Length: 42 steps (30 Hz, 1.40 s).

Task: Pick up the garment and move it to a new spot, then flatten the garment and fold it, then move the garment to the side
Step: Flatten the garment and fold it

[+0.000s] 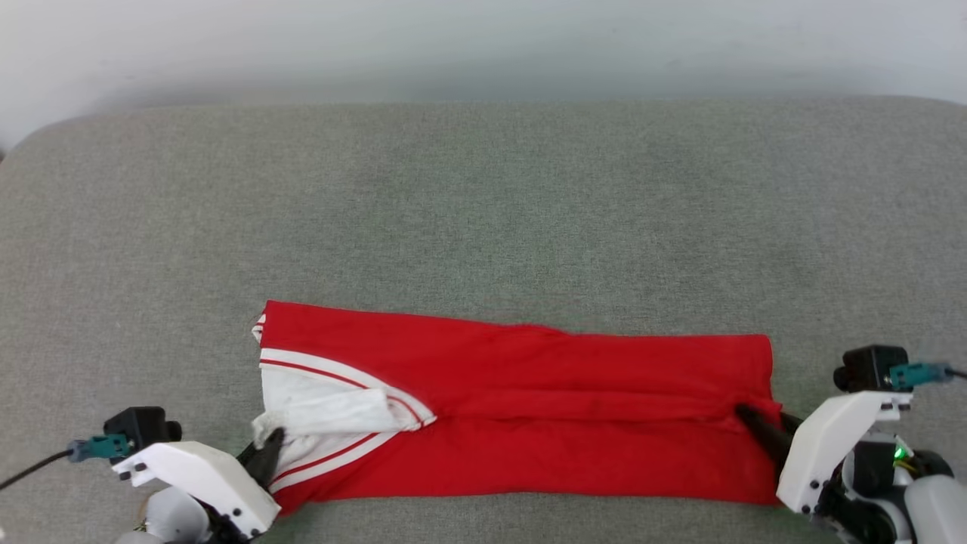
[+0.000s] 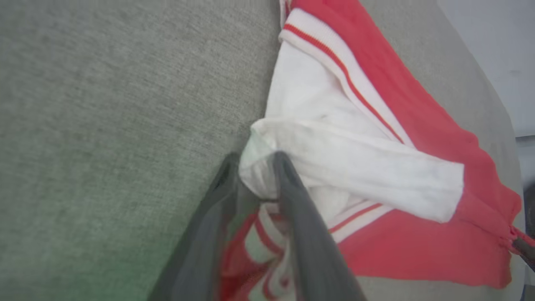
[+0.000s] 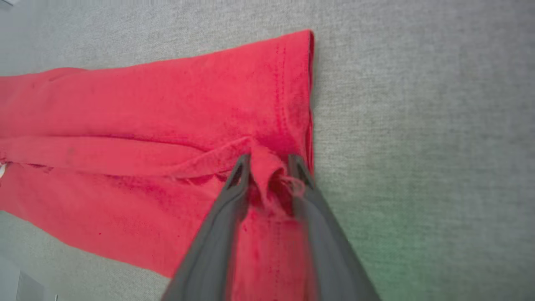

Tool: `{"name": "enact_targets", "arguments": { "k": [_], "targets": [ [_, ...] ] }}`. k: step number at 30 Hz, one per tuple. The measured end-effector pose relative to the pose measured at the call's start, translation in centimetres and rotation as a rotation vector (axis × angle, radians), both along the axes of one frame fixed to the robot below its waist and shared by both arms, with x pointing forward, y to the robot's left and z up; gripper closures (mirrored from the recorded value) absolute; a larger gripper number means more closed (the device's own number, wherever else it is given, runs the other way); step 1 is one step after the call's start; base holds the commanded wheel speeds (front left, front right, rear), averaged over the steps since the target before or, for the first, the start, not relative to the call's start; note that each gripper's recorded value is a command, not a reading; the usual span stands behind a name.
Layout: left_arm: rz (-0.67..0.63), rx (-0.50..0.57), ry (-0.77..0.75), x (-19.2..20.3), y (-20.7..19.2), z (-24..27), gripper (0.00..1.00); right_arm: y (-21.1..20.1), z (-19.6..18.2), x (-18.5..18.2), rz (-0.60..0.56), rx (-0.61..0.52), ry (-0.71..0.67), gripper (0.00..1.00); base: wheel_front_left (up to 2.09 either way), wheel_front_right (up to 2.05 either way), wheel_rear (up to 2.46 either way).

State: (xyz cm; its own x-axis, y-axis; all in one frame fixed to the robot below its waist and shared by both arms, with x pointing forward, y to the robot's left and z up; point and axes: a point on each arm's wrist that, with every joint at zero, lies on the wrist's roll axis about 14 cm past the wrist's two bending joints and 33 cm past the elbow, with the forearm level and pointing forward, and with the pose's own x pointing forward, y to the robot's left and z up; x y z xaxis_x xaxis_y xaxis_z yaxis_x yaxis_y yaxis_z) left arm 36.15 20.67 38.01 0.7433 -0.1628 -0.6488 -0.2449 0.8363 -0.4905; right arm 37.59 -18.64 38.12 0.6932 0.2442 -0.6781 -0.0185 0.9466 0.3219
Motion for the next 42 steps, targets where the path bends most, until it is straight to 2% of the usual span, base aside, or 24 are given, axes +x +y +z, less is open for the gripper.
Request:
{"name": "enact_targets", "arguments": {
  "k": [5,10,13,17,19,24,35,41,42],
  "targets": [
    [0.034,0.076,-0.145,1.1,0.1,1.7,0.0,0.5,1.2,-0.3,-0.021,0.015,-0.103,0.0,0.0,0.0,0.0],
    [0.046,0.176,-0.369,3.0,0.3,5.9,0.0,0.5,5.2,0.6,-0.036,0.029,-0.276,0.0,0.0,0.0,0.0],
    [0.039,0.217,-0.49,3.6,-0.4,8.5,0.0,-0.6,7.4,0.8,-0.047,0.013,-0.343,0.0,0.0,0.0,0.0],
    [0.035,0.266,-0.653,4.0,-1.5,12.1,0.0,-3.4,9.1,0.7,-0.093,-0.025,-0.363,0.0,0.0,0.0,0.0],
    [0.022,0.32,-0.775,3.9,-2.4,14.8,0.0,-6.2,8.9,0.6,-0.125,-0.074,-0.298,0.0,0.0,0.0,0.0],
    [0.015,0.387,-0.854,3.4,-3.0,16.6,0.0,-6.9,7.3,0.7,-0.112,-0.094,-0.165,0.0,0.0,0.0,0.0],
    [0.045,0.4,-0.865,2.5,-2.8,16.7,0.0,-0.5,0.1,0.1,-0.004,0.011,0.122,0.0,0.0,0.0,0.0],
    [0.064,0.414,-0.84,2.4,-1.9,16.1,0.0,0.9,-2.3,-0.1,0.035,0.027,0.231,0.0,0.0,0.0,0.0],
    [0.065,0.417,-0.836,2.4,-1.9,16.0,0.0,1.0,-2.3,-0.1,0.043,0.025,0.242,0.23,0.0,0.0,0.0]
  ]
}}
